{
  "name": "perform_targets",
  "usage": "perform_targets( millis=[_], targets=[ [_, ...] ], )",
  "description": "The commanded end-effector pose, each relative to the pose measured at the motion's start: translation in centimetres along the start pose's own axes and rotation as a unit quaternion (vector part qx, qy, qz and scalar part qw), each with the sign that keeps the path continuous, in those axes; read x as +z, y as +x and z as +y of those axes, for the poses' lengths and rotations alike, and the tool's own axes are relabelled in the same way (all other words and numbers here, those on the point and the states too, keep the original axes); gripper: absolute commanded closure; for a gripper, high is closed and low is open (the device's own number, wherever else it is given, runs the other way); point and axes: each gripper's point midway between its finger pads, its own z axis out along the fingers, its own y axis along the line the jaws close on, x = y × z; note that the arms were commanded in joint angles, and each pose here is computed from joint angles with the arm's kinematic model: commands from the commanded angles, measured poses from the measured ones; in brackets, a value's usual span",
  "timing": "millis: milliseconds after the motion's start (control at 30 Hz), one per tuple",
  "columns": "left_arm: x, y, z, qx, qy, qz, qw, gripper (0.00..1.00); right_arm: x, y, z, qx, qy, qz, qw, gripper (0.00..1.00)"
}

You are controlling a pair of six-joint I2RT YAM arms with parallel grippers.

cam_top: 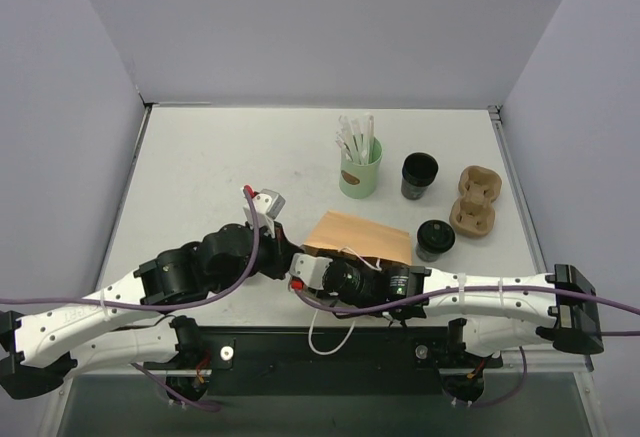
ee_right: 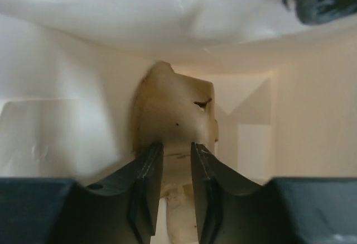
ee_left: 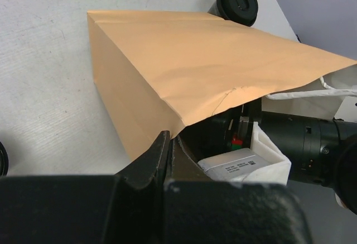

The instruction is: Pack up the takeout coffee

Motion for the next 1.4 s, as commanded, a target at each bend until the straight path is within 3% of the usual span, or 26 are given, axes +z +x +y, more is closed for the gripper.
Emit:
perform_targets(
  millis=[0, 333, 600, 833, 933, 967, 1133, 1233, 1367],
  targets=[
    [-0.5, -0.7, -1.5, -0.025, 0.032, -0.013, 0.999, 1.0, -0.2, -0.4, -0.9, 0.025, 0.022, -0.012, 0.999, 0.74],
    [-0.7, -0.5, -1.1, -0.024, 0.028, -0.012, 0.999, 1.0, -2.3, -2.1, 1.1, 0.031, -0.062, -0.08, 0.994, 0.45],
    [-1.2, -0.3, -0.7, -0.028, 0.023, -0.007, 0.999, 1.0, -0.8, -1.1, 1.8, 0.015, -0.054, -0.061, 0.997, 0.43],
    [-1.5, 0.0, -0.7, -0.053, 0.021, 0.002, 0.998, 1.0, 0.8, -0.2, 0.2, 0.017, 0.032, -0.052, 0.998, 0.42],
    [-1.5, 0.0, -0.9, -0.058, 0.022, 0.003, 0.998, 1.0, 0.7, 0.4, -1.1, 0.018, 0.08, -0.041, 0.996, 0.5],
    [-1.5, 0.1, -0.8, -0.058, 0.021, 0.005, 0.998, 1.0, 0.7, 0.5, -1.5, 0.017, 0.095, -0.036, 0.995, 0.63],
    [-1.8, -0.2, -0.8, -0.061, 0.02, 0.001, 0.998, 1.0, 0.6, -0.1, -2.0, 0.025, 0.105, -0.045, 0.993, 0.93],
    [-1.8, -0.3, -0.5, -0.057, 0.01, 0.001, 0.998, 1.0, 0.2, -1.1, -2.2, 0.032, 0.102, -0.05, 0.993, 1.0],
    [-2.0, -0.4, 0.3, -0.027, -0.007, 0.002, 1.0, 1.0, -1.2, -3.5, -3.2, 0.055, 0.09, -0.068, 0.992, 1.0]
  ],
)
